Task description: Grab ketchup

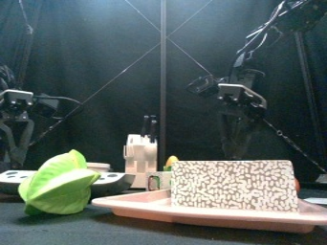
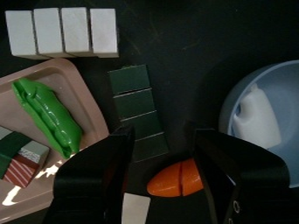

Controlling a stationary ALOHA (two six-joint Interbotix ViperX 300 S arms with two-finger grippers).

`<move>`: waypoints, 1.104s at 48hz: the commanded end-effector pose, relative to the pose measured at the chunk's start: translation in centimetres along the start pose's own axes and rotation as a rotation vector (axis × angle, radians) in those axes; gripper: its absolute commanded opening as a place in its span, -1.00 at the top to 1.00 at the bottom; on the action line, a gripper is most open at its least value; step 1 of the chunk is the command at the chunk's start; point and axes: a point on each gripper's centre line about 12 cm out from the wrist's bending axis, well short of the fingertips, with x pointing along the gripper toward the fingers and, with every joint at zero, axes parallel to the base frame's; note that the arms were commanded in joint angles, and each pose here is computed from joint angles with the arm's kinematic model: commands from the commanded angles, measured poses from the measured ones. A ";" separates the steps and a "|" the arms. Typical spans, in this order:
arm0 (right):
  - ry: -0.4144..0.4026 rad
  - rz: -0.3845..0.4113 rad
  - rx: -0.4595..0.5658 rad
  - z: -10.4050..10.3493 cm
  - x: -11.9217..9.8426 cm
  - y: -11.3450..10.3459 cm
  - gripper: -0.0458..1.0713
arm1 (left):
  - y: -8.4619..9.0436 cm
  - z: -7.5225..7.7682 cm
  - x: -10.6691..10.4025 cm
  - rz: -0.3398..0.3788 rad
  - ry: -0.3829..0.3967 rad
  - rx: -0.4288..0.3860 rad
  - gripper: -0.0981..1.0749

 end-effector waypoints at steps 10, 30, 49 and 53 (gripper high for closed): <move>-0.032 0.024 0.007 0.9 -0.8 0.4 -0.58 | -0.6 0.7 0.9 0.014 0.009 0.002 -0.65; -0.028 0.021 0.008 0.9 -0.7 0.4 -0.58 | 0.0 0.5 2.3 0.081 0.058 0.014 -0.61; -0.021 0.017 0.005 0.7 -0.5 0.4 -0.58 | -0.2 0.7 2.0 0.076 0.050 0.031 -0.05; -0.021 0.016 0.005 0.7 -0.5 0.3 -0.58 | -0.4 0.8 1.6 0.072 0.049 0.036 -0.05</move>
